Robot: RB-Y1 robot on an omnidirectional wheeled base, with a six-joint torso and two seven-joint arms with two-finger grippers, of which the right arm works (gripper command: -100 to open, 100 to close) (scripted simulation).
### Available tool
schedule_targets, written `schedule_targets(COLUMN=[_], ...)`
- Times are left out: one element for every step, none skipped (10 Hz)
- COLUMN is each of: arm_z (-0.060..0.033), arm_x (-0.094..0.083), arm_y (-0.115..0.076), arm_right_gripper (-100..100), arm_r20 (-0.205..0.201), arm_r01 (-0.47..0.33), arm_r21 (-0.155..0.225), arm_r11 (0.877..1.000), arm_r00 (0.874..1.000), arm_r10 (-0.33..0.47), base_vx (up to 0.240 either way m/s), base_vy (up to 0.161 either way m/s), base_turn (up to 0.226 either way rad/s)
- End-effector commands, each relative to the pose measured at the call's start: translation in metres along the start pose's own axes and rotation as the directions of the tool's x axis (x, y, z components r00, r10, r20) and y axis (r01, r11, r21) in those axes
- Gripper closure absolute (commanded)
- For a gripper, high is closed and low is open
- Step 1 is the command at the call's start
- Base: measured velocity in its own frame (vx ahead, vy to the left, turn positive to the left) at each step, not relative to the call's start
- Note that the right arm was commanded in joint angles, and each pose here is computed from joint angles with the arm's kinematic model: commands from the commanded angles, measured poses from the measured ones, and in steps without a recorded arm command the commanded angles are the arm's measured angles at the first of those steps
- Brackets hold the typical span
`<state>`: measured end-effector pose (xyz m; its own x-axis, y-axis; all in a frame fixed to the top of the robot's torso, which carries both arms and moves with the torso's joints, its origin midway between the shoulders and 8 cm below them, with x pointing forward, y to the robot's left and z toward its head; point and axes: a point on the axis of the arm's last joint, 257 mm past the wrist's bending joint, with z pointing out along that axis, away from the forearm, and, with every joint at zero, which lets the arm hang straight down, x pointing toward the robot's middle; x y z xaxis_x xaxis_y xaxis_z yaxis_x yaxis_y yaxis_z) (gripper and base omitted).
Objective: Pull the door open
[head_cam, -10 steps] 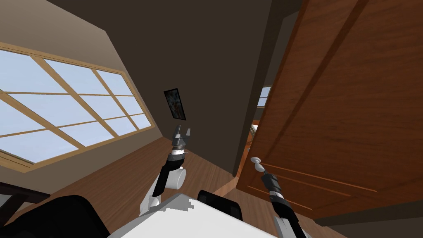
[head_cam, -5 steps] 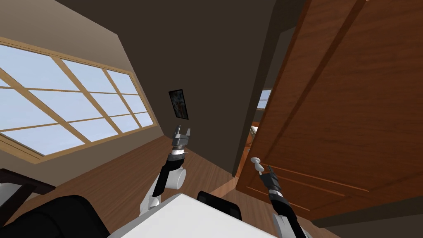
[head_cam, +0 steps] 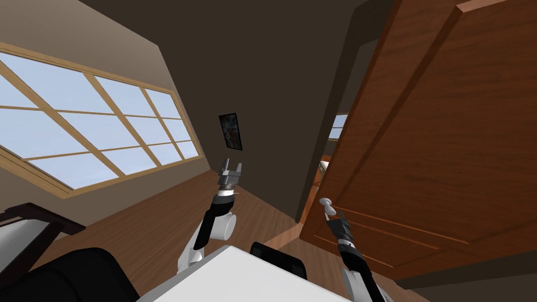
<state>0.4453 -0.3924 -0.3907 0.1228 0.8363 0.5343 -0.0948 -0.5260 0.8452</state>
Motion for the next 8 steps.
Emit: schedule_targets(arm_z=[0.0015,0.0015,0.0025,0.0035,0.0035,0.0045,0.0045,0.0055], arm_x=[0.004,0.004,0.006,0.009,0.009,0.011,0.011,0.014], arm_y=[-0.002,-0.002,-0.003,-0.005,-0.005,-0.007,-0.007,-0.008], arm_right_gripper=[-100,-100,-100,-100,-100,-100,-100,-100], arm_r20=[0.001,0.001,0.001,0.002,0.002,0.002,0.002,0.003], arm_r01=[-0.068,-0.081,-0.13,-0.168,-0.185,-0.231,-0.237,-0.289], arm_r21=[-0.001,-0.001,-0.002,-0.003,-0.003,-0.003,-0.003,-0.004], arm_r11=[0.998,0.997,0.992,0.986,0.983,0.973,0.971,0.957], arm_r00=[0.998,0.997,0.992,0.986,0.983,0.973,0.971,0.957], arm_r10=[0.068,0.081,0.13,0.168,0.185,0.231,0.237,0.289], base_vx=[-0.074,-0.059,-0.054,-0.072,-0.056,-0.056,-0.042,-0.043], base_vy=[-0.014,-0.022,-0.03,-0.031,-0.012,-0.005,-0.009,-0.02], base_turn=[0.042,0.015,0.03,0.043,0.017,0.023,0.019,0.034])
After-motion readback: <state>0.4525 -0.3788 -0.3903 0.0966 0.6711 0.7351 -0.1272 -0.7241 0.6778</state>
